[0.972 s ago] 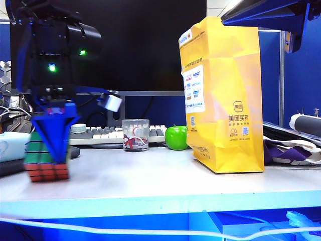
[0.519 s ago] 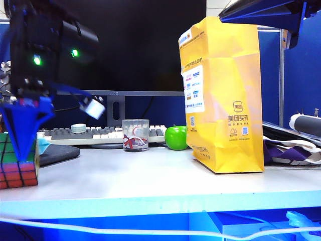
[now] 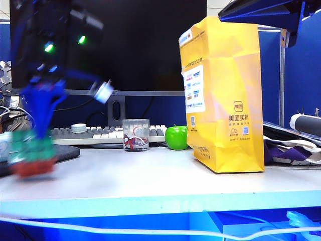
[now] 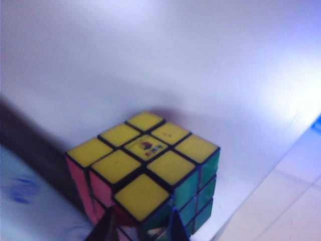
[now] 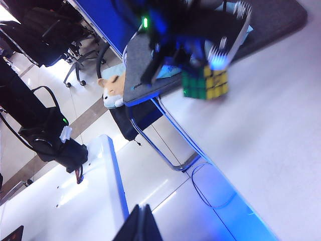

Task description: Pick up the Rubik's Cube and throw it into the yellow paper bag.

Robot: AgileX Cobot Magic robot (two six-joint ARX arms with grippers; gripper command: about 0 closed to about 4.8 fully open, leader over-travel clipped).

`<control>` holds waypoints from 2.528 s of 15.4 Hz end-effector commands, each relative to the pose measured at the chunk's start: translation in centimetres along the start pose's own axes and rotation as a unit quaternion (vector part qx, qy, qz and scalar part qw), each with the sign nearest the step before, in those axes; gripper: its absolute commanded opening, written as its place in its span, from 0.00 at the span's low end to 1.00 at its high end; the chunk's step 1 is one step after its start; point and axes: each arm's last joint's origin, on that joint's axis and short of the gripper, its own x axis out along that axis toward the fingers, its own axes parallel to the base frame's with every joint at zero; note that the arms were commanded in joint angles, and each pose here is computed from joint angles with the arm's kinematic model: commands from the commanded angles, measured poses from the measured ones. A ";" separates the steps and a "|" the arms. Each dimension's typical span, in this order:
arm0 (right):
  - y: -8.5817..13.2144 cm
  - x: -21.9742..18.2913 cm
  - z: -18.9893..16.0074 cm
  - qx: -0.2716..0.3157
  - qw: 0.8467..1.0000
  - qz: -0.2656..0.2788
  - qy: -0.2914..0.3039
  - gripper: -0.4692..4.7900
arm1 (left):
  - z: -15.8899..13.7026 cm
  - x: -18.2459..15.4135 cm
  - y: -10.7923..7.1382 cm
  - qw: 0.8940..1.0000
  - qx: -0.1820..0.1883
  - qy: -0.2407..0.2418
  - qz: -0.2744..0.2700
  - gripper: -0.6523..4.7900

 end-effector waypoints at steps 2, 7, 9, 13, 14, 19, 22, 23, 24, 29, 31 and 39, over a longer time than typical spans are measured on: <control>0.1 -0.1 0.3 -0.010 1.000 0.002 -0.004 0.09 | 0.9 -6.1 1.6 0.995 -0.039 -0.083 0.040 0.11; 0.1 -0.1 0.2 -0.007 1.000 0.002 -0.002 0.09 | 1.9 -13.8 1.0 0.970 -0.037 -0.223 0.092 0.11; 0.1 -0.1 0.2 -0.007 1.000 0.001 -0.002 0.09 | 2.7 -18.6 0.8 0.927 -0.022 -0.355 0.116 0.11; 0.0 -0.1 0.1 -0.004 1.000 -0.016 0.000 0.09 | 2.8 -21.2 1.0 0.888 -0.035 -0.445 0.109 0.11; 0.1 -0.1 0.1 -0.003 1.000 -0.015 0.001 0.09 | 2.8 -21.1 1.0 0.891 -0.036 -0.442 0.102 0.11; 0.0 -0.1 0.1 -0.003 1.000 -0.029 0.000 0.09 | 4.1 -19.3 2.2 0.894 -0.042 -0.439 0.081 0.20; -0.2 -0.1 0.1 0.009 0.998 -0.061 0.000 0.09 | 6.7 -15.1 3.8 0.907 0.025 -0.417 0.044 0.75; -0.2 -0.1 0.1 0.012 0.998 -0.064 -0.001 0.09 | 7.5 -13.5 4.2 0.916 0.081 -0.385 0.073 0.84; -0.2 -0.1 0.1 0.016 0.998 -0.064 0.000 0.09 | 8.4 -12.1 4.5 0.918 0.137 -0.358 0.096 0.85; -0.1 -0.1 -0.8 0.066 0.995 -0.063 0.029 0.09 | 10.3 -7.2 7.5 0.904 0.247 -0.304 0.170 0.85; -0.2 -0.1 -0.7 0.059 0.996 -0.063 0.026 0.09 | 11.0 -6.7 7.9 0.894 0.255 -0.322 0.180 0.86; -0.2 -0.1 0.1 0.028 0.998 -0.063 0.002 0.09 | 13.0 -2.7 9.6 0.865 0.288 -0.368 0.180 0.86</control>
